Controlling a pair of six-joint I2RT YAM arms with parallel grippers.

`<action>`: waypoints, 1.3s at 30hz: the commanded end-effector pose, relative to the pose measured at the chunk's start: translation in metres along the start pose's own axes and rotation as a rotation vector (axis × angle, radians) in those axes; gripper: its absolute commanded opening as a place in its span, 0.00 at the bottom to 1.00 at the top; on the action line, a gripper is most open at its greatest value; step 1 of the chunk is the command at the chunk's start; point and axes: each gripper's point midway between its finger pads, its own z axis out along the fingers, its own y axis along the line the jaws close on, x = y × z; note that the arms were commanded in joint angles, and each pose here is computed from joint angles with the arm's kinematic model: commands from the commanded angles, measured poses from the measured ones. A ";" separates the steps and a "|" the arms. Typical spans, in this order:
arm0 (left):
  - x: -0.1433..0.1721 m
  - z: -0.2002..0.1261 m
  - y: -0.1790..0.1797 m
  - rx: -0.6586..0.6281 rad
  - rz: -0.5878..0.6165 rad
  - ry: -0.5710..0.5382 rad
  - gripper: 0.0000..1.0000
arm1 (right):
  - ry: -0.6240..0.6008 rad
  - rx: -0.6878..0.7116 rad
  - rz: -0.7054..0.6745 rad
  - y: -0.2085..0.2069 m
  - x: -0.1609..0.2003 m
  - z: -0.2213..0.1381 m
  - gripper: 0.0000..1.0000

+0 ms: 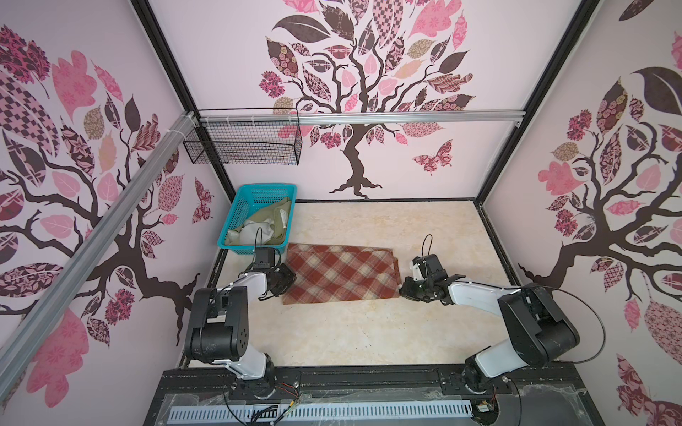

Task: Fold and stack skirts
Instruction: Fold the skirt at the center of the table.

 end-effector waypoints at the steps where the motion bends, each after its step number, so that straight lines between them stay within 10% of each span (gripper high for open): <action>1: 0.008 -0.003 0.034 -0.125 -0.019 -0.002 0.22 | 0.068 0.034 0.062 -0.015 0.026 -0.006 0.05; 5: 0.003 -0.025 0.005 -0.103 0.094 -0.058 0.22 | -0.003 -0.006 0.022 0.004 0.009 -0.031 0.12; 14: 0.032 -0.065 -0.115 0.064 0.442 -0.132 0.24 | -0.214 -0.167 -0.119 0.054 -0.044 -0.071 0.64; 39: 0.158 0.052 -0.231 0.290 0.711 0.256 0.21 | -0.128 -0.277 0.006 0.018 -0.080 -0.011 0.63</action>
